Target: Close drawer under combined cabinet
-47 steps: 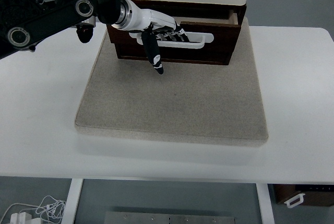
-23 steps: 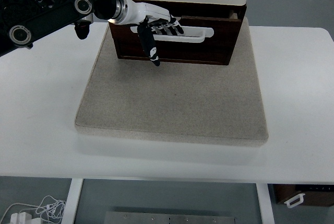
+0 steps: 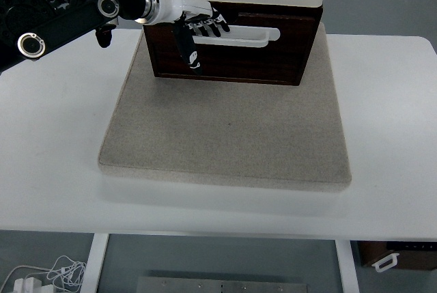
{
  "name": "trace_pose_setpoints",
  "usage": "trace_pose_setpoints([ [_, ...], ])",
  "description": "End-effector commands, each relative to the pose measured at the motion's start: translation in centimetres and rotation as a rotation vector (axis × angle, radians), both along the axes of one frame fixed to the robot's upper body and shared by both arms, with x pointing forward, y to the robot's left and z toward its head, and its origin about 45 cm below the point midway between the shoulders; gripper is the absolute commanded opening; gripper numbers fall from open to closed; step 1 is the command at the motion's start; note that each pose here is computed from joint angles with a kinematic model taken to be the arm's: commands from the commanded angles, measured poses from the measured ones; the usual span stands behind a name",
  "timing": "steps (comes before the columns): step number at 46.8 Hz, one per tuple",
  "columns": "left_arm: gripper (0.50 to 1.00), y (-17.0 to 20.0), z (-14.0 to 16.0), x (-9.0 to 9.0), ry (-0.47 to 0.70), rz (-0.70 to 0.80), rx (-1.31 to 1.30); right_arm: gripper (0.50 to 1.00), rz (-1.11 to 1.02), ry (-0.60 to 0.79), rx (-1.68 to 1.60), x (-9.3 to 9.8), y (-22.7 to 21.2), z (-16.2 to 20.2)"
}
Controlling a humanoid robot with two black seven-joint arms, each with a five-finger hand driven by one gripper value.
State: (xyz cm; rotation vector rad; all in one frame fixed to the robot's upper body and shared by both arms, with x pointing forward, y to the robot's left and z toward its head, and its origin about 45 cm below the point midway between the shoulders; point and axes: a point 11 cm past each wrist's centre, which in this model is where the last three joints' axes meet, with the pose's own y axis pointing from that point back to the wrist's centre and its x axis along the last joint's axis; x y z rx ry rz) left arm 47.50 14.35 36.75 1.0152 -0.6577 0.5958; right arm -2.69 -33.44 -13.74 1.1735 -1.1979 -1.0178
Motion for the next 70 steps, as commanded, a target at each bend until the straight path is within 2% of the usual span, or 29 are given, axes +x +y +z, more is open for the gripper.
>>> trace_pose_setpoints([
  [1,1.000,0.2,0.0,0.3,-0.006,0.012,0.001,0.952,0.000,-0.001,0.000,0.0,0.0,0.0],
  [22,1.000,0.2,0.9,0.7,-0.029,0.027,-0.034,0.952,0.000,-0.001,0.000,0.0,0.0,0.0],
  [31,1.000,-0.4,1.3,0.0,0.015,-0.017,-0.067,0.952,0.000,-0.001,0.000,0.0,0.0,0.0],
  [37,1.000,-0.9,2.9,-0.4,0.038,-0.058,-0.132,0.952,0.000,0.001,0.000,0.0,0.0,0.0],
  [49,1.000,-1.8,8.6,-1.9,0.047,-0.164,-0.323,0.952,0.000,0.000,0.000,0.0,0.0,0.0],
  [55,1.000,-1.4,13.4,-2.5,0.052,-0.195,-0.577,0.952,0.000,0.000,0.000,0.0,0.0,0.0],
  [64,1.000,0.3,21.1,-4.4,0.093,-0.308,-1.016,0.952,0.000,0.000,0.002,0.0,0.1,0.0],
  [70,1.000,3.0,25.5,-5.4,0.024,-0.374,-1.225,0.952,0.000,-0.001,-0.001,0.0,0.0,0.0],
])
